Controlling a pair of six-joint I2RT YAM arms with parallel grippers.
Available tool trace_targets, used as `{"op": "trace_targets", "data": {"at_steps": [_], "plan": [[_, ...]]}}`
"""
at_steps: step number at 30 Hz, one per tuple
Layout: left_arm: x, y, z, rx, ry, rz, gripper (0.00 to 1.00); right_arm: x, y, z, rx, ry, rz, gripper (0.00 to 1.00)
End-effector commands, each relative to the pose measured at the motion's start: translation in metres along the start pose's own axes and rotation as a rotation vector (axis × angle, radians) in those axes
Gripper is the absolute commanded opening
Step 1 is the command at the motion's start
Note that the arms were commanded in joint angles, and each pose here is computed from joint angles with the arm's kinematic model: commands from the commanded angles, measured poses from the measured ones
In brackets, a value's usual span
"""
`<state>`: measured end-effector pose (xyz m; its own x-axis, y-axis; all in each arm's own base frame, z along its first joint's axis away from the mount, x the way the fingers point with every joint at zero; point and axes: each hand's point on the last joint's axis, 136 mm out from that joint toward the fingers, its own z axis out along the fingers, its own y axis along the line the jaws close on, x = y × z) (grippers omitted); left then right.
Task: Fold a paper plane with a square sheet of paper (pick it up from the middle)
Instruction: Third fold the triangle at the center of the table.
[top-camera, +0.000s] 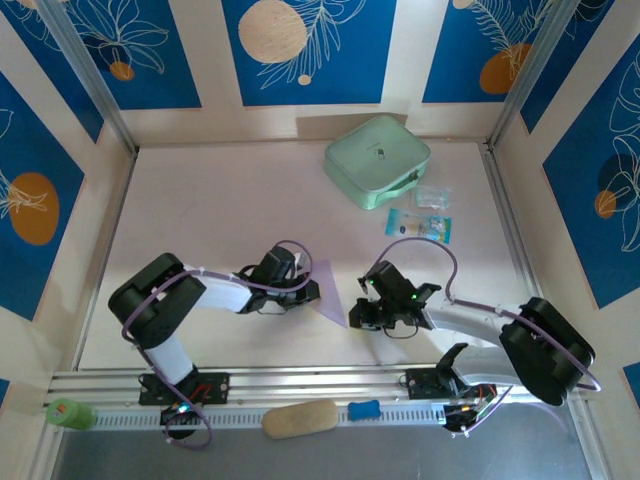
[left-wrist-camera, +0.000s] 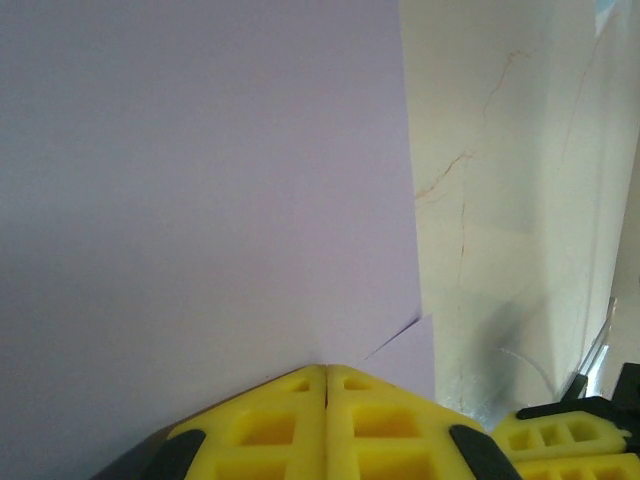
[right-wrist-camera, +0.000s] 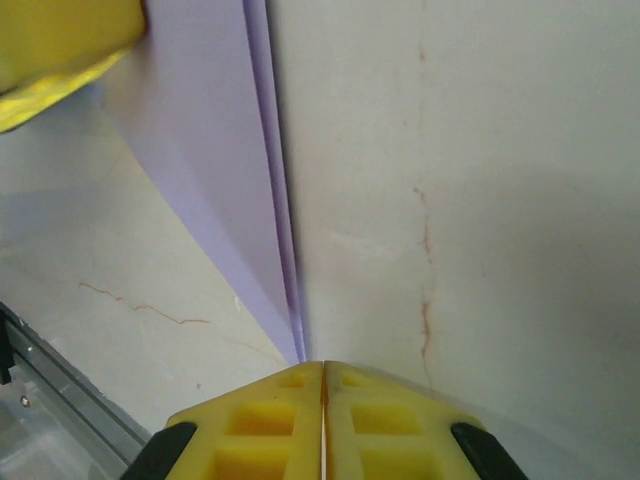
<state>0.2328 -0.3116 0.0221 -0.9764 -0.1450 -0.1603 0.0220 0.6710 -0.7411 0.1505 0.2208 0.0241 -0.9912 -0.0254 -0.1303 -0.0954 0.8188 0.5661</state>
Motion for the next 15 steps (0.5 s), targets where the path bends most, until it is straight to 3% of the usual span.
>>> {"op": "trace_targets", "data": {"at_steps": [1, 9, 15], "plan": [[-0.002, 0.003, -0.007, -0.018, -0.016, -0.018, 0.00, -0.009, 0.010, -0.006, -0.002, -0.009, -0.002, 0.09], [-0.006, -0.017, -0.013, 0.024, -0.014, 0.020, 0.04, -0.017, 0.048, 0.004, -0.171, 0.037, -0.040, 0.10], [-0.006, -0.034, -0.026, 0.063, -0.027, 0.064, 0.11, -0.014, 0.030, 0.018, -0.092, 0.068, -0.001, 0.07]]}}
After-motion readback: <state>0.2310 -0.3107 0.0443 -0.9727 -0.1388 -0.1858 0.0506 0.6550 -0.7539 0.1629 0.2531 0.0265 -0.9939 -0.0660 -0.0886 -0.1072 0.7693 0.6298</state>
